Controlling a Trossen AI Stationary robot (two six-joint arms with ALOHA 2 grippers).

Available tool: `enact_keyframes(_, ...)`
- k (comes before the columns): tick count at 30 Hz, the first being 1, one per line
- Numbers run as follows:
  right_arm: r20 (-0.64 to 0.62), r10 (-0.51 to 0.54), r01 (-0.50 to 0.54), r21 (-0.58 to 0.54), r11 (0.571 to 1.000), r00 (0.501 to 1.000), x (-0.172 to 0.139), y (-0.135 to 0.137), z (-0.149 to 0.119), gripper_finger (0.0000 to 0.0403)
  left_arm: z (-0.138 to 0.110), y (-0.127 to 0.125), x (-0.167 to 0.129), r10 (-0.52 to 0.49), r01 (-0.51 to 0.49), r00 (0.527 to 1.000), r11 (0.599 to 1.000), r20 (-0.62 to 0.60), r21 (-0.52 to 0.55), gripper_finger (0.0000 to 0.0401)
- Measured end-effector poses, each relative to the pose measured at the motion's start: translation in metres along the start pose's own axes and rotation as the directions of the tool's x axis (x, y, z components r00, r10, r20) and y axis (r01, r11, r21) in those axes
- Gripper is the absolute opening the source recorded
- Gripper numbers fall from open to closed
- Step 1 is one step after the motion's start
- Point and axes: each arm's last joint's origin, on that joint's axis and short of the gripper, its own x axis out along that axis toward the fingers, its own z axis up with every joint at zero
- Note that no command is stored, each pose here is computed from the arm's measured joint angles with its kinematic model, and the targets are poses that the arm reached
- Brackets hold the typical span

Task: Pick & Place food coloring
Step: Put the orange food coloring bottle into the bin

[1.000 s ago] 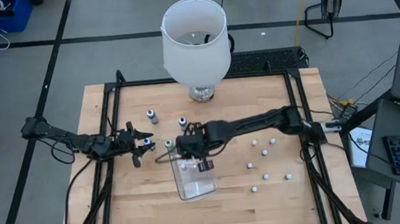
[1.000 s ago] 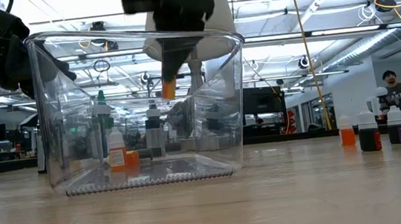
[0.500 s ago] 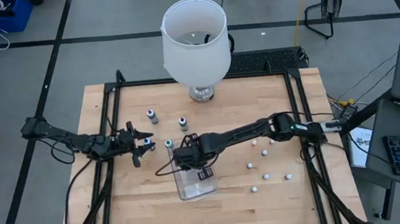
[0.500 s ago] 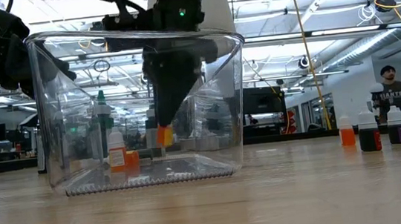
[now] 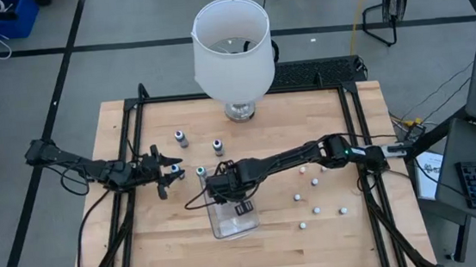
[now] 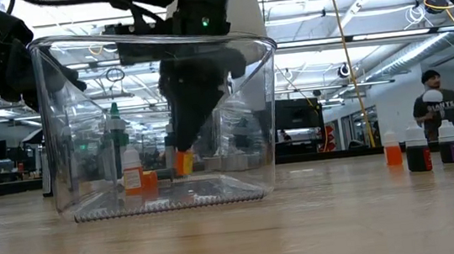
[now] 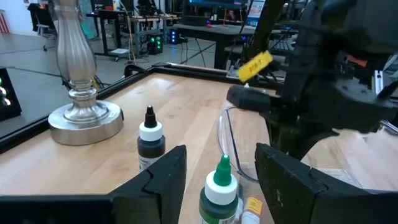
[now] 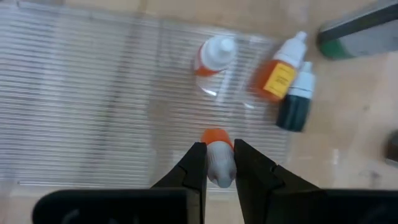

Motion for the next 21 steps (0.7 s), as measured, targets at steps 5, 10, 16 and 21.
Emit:
enact_keyframes(5,-0.034,0.008,-0.008,-0.002,1.0,0.999,0.01,0.002,-0.007,0.0044,0.0,0.0,0.0,0.0,0.0,1.0,1.0,0.0,0.0,0.0191)
enact_keyframes(10,-0.044,0.009,-0.008,0.005,1.0,0.999,0.014,0.001,-0.011,0.0044,0.0,0.0,0.0,0.0,0.0,1.0,1.0,-0.001,0.0,0.0191)
enact_keyframes(16,-0.027,0.005,-0.005,0.004,1.0,1.0,0.015,0.003,-0.009,0.0109,0.0,0.0,0.0,0.0,0.0,1.0,1.0,0.0,0.0,0.0191)
enact_keyframes(21,-0.017,-0.005,0.005,-0.001,1.0,1.0,0.014,0.006,-0.008,0.0169,0.0,0.0,0.0,0.0,0.0,1.0,1.0,-0.001,0.0,0.0191)
